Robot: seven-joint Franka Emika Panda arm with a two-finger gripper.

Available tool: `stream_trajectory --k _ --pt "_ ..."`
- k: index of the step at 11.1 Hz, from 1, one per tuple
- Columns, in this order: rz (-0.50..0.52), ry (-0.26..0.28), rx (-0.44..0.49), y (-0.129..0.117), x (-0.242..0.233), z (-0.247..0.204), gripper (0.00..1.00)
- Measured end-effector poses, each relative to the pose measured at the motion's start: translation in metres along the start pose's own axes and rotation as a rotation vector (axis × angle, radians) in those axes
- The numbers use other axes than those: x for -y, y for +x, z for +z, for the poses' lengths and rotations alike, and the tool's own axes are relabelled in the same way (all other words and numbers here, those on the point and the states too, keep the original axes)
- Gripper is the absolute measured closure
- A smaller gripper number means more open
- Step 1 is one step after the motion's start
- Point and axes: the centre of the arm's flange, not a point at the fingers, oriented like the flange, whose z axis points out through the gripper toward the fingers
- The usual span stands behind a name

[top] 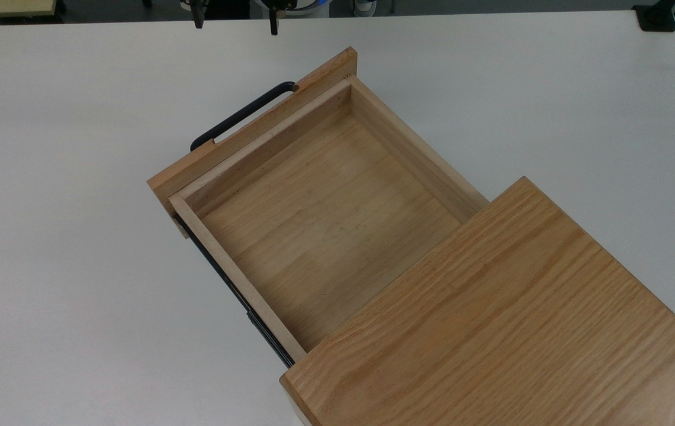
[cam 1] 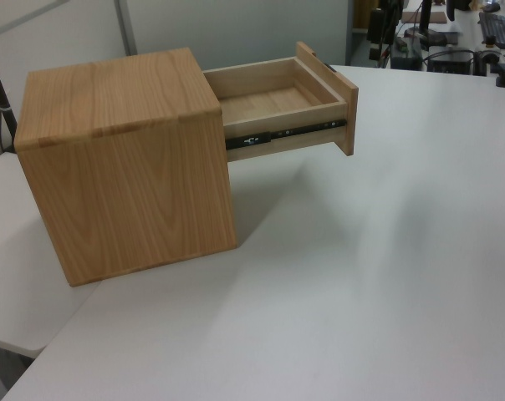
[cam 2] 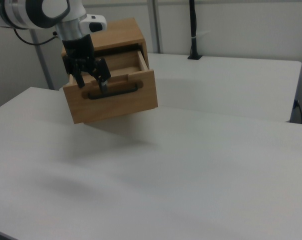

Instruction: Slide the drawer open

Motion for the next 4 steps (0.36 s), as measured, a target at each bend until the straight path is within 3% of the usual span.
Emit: stream_trajectory --k 4 --pt "-0.005 0.000 0.000 -0.0003 0.0026 -0.0001 0.00"
